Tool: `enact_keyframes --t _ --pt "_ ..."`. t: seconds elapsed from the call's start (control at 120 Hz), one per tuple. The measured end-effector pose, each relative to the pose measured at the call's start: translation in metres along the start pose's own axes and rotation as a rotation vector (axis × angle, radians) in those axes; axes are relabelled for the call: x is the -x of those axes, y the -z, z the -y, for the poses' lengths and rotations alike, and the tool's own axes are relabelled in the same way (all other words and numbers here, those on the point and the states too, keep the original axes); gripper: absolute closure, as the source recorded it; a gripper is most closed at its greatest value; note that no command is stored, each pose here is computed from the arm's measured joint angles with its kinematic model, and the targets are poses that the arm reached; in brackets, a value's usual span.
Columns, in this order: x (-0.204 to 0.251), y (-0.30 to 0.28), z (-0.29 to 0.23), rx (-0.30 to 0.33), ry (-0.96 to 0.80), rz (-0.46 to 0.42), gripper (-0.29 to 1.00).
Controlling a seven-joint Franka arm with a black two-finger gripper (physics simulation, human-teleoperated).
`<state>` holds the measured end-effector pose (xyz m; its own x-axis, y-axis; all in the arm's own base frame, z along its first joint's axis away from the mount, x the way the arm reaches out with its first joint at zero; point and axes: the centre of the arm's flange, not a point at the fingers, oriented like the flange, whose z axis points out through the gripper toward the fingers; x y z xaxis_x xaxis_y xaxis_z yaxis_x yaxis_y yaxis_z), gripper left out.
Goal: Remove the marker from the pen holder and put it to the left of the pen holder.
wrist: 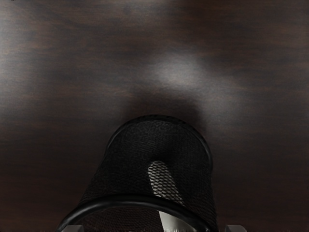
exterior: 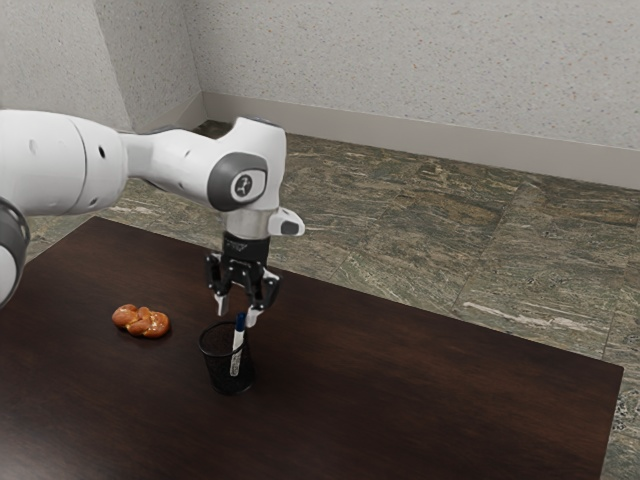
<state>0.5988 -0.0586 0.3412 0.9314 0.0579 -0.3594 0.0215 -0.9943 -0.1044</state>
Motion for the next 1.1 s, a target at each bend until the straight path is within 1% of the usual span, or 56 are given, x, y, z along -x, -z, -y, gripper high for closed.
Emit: enact_keyframes --t 0.242,0.433,0.608,0.667,0.8,0.908,0.975,1.1 --pt "0.008 0.002 -0.016 -0.011 -0.008 0.022 0.40" --pt "0.007 0.001 -0.004 -0.010 0.024 0.036 0.63" --pt "0.008 0.006 0.008 -0.007 0.047 0.032 0.72" --pt "0.017 0.021 0.008 -0.004 0.045 0.008 0.74" --pt "0.060 0.065 0.017 0.014 0.047 -0.051 0.76" --pt "0.088 0.097 0.030 0.015 0.058 -0.088 0.77" --pt "0.094 0.097 0.045 0.016 0.083 -0.061 0.78" --pt "0.087 0.061 0.096 0.028 0.173 0.065 0.78"
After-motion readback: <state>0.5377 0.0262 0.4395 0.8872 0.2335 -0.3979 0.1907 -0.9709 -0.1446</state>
